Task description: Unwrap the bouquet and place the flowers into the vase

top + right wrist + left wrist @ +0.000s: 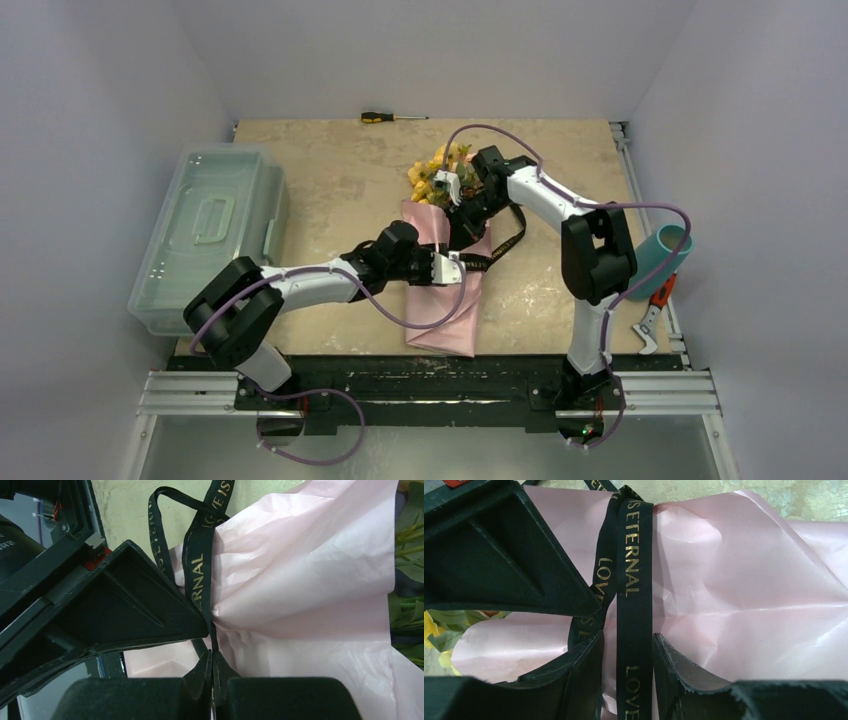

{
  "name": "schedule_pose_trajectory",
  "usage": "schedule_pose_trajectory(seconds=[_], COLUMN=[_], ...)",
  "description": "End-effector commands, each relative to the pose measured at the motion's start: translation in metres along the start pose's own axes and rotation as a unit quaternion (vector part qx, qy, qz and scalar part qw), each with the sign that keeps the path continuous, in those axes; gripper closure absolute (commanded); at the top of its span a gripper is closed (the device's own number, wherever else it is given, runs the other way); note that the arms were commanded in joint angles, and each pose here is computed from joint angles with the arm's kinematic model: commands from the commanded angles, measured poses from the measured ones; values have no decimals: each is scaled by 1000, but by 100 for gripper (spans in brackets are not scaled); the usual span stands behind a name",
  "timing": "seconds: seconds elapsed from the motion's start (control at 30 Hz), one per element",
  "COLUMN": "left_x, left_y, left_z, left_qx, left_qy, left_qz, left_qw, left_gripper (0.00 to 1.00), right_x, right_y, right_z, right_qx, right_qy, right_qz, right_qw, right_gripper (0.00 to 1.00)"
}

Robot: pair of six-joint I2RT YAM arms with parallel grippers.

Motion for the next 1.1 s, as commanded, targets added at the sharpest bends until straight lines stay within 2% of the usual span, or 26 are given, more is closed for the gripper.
schedule_pose_trajectory(seconds=[0.0, 0.2, 0.43, 0.63, 0.83, 1.07], left_x=[13, 13, 7, 16, 33, 48], left_y=[19, 19, 31, 32, 26, 12], left_z=[5, 12, 2, -17, -47, -80], left_qx=[-26, -21, -29, -16, -25, -23], left_qy=[27, 33, -1, 30, 72, 116], left_qz=[21, 26, 26, -26, -114, -173], left_qw=[999, 999, 999, 999, 991, 978], left_gripper=[61, 73, 100, 100, 100, 100], right_x=[8, 8, 7, 5, 2, 2], right_y=[17, 15, 18, 14, -16, -46], right_z=[-11, -10, -18, -45, -69, -90], right_qx=[-25, -24, -27, -35, -19, -1], right_qy=[9, 11, -5, -46, -75, -107], right_qz=[-31, -30, -34, -38, -13, 2], right_qw=[999, 999, 999, 998, 997, 994], right_gripper=[100, 100, 100, 100, 100, 100])
Point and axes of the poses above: each gripper's point midway between its finger pads, its own z axis out along the fingers, its own x axis along the line the jaws close on, y = z × x, the point moved 8 cm from there along -z, back along the fingers, and after that the axes turned 12 degrees about -z, right-handed, at the moved point
